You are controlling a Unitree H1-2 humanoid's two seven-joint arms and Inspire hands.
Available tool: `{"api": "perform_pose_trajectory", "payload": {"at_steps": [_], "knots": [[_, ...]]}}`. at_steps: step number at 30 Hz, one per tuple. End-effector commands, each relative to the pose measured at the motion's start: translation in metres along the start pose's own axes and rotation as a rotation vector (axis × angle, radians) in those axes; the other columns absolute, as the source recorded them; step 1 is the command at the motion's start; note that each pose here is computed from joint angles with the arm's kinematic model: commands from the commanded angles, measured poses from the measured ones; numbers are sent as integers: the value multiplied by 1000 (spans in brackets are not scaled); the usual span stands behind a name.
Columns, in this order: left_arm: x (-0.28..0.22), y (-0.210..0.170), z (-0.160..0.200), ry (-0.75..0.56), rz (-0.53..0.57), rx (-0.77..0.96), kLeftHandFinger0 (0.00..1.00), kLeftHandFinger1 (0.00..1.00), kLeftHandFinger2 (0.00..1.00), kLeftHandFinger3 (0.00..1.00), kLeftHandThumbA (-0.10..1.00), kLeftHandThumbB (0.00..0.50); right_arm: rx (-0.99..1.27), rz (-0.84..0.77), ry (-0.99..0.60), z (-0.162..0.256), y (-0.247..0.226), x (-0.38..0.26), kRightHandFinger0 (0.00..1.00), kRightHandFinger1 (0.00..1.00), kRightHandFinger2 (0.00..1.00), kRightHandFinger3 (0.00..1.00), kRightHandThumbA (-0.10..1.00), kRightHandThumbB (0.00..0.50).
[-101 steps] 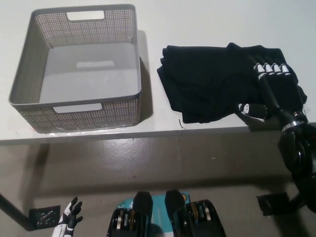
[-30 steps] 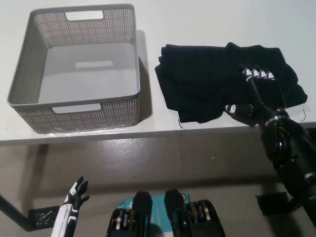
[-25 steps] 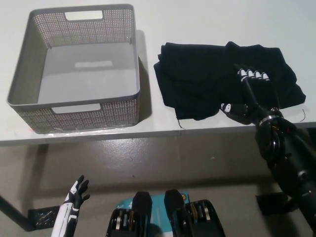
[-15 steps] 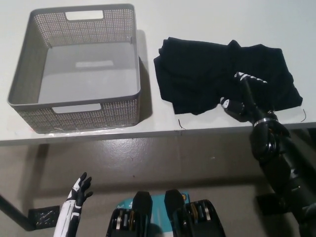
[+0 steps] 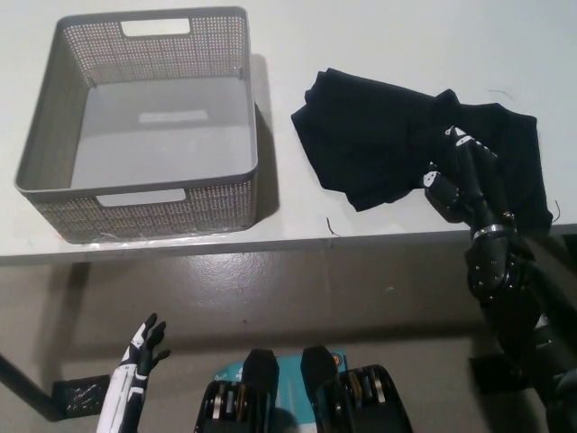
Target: Use the right hand to pick up a t shirt on the right hand side and place it into a contianer on the left side
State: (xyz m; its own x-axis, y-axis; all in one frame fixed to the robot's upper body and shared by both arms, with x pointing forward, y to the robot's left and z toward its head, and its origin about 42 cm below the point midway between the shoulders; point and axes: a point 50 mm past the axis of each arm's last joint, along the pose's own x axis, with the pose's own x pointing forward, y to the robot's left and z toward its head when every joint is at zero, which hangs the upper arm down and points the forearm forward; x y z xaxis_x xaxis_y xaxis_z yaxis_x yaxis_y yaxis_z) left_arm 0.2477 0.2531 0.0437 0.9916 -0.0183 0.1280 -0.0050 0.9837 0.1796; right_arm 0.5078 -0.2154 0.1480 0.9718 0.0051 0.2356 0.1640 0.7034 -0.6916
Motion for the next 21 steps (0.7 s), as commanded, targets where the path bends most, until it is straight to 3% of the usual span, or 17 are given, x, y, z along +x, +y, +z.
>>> {"api": "perform_pose_trajectory", "payload": {"at_steps": [1,3,7,10,12,21], "knots": [[-4,0,4,-34,-2,10,944,1000,1000,1000,1000,249,62,-43,-31,11,1,4,0,399,717,772,-100,77],[-6,-1,3,-29,-8,4,948,1000,1000,1000,1000,253,79,-52,-28,12,2,3,0,403,726,768,-100,79],[-10,-3,1,-17,-12,-12,944,1000,1000,1000,1000,256,261,-144,-20,27,-5,12,0,288,611,616,-100,96],[-12,-4,0,-12,-10,-15,946,1000,1000,1000,1000,265,411,-238,-4,59,-24,34,0,161,512,474,-100,139],[-13,-3,-1,-11,-10,-8,954,1000,1000,1000,1000,264,522,-299,-9,82,-41,48,0,99,477,453,-100,138],[-22,-4,-3,7,-28,-11,947,1000,1000,1000,1000,258,647,-416,-88,156,-109,75,0,37,423,465,-100,117]]}}
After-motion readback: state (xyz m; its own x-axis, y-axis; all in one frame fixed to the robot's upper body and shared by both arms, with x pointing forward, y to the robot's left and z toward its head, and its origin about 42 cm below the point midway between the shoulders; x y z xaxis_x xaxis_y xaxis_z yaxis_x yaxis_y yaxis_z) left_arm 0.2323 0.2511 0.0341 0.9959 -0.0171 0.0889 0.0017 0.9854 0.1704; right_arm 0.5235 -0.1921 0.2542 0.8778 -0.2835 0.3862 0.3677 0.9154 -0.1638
